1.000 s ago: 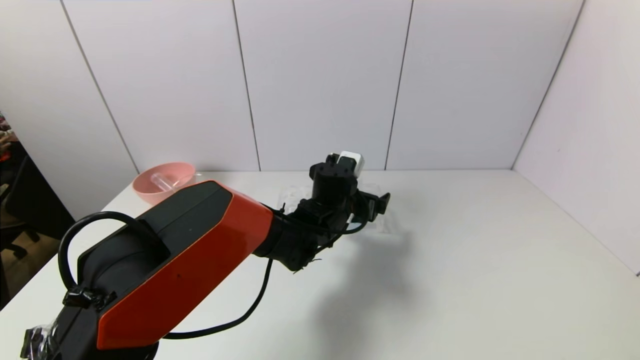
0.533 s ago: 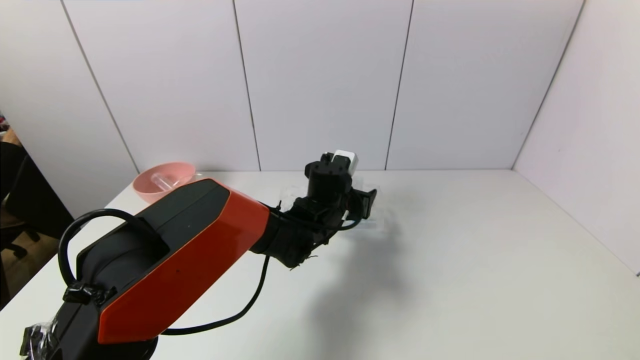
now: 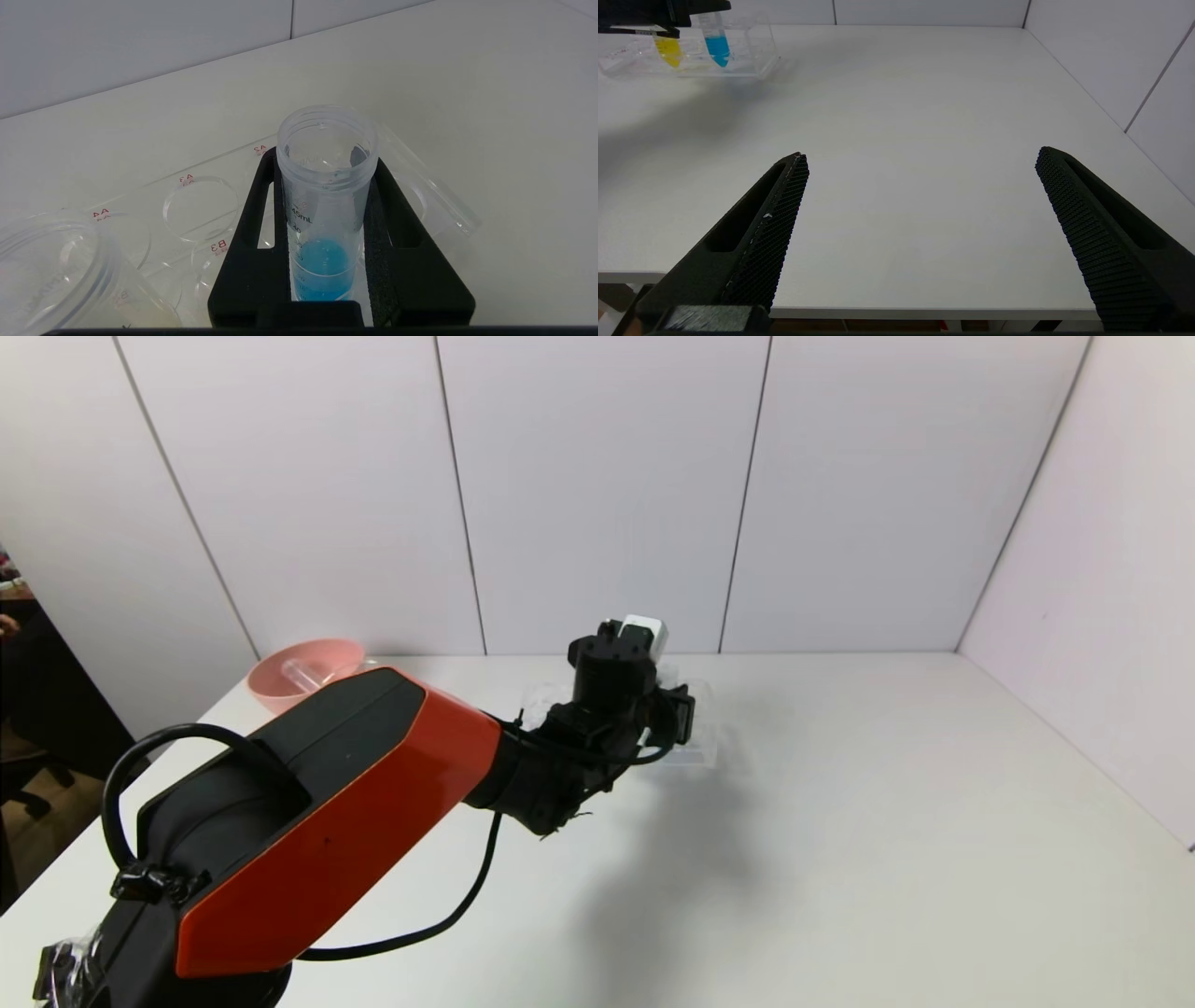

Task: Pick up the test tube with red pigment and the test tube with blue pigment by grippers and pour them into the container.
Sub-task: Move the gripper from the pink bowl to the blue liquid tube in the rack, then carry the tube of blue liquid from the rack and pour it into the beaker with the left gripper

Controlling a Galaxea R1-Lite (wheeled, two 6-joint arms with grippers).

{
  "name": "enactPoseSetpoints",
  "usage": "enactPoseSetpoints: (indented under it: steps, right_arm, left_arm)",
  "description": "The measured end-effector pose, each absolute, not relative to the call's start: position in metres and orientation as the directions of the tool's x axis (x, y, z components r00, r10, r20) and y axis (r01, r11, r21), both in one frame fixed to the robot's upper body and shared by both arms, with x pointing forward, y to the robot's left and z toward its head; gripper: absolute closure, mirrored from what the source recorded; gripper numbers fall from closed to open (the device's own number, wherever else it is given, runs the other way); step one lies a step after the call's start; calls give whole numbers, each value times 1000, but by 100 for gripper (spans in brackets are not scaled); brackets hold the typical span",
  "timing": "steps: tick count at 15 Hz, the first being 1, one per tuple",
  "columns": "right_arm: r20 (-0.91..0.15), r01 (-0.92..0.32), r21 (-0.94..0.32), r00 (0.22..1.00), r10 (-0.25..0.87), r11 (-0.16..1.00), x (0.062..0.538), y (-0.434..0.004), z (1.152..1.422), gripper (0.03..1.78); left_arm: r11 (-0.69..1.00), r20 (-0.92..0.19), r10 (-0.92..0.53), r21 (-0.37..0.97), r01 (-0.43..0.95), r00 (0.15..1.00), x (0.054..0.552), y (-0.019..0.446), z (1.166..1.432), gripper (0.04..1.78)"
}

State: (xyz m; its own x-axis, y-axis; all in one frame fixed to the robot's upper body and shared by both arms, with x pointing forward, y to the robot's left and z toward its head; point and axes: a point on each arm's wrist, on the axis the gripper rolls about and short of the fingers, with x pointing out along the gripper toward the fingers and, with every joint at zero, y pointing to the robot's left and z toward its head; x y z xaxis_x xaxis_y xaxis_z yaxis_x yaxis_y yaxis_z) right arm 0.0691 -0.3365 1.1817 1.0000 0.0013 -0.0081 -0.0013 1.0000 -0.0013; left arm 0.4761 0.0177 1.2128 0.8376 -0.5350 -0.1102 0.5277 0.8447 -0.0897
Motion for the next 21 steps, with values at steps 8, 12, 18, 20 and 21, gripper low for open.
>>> enactPoseSetpoints:
  steps: [8, 12, 18, 20, 21]
  right_arm:
    - [-8, -1, -1, 1000, 1, 1000, 69, -337, 1182, 4]
    - [-8, -1, -1, 1000, 1, 1000, 69, -337, 1182, 4]
    - [-8, -1, -1, 1000, 1, 1000, 69, -337, 1182, 4]
    - [-8, -1, -1, 1000, 1, 1000, 69, -337, 1182, 4]
    - [-8, -1, -1, 1000, 1, 1000, 69, -337, 1182, 4]
  left_arm:
    - [845, -102, -535, -89, 528, 839, 475, 19, 1218, 136]
    - [844, -71, -535, -88, 529, 842, 473, 21, 1231, 136]
    - [842, -32, -537, -85, 534, 843, 468, 23, 1252, 136]
    - [840, -16, -539, -86, 536, 842, 464, 25, 1262, 136]
    - [838, -5, -541, -82, 539, 841, 462, 25, 1267, 136]
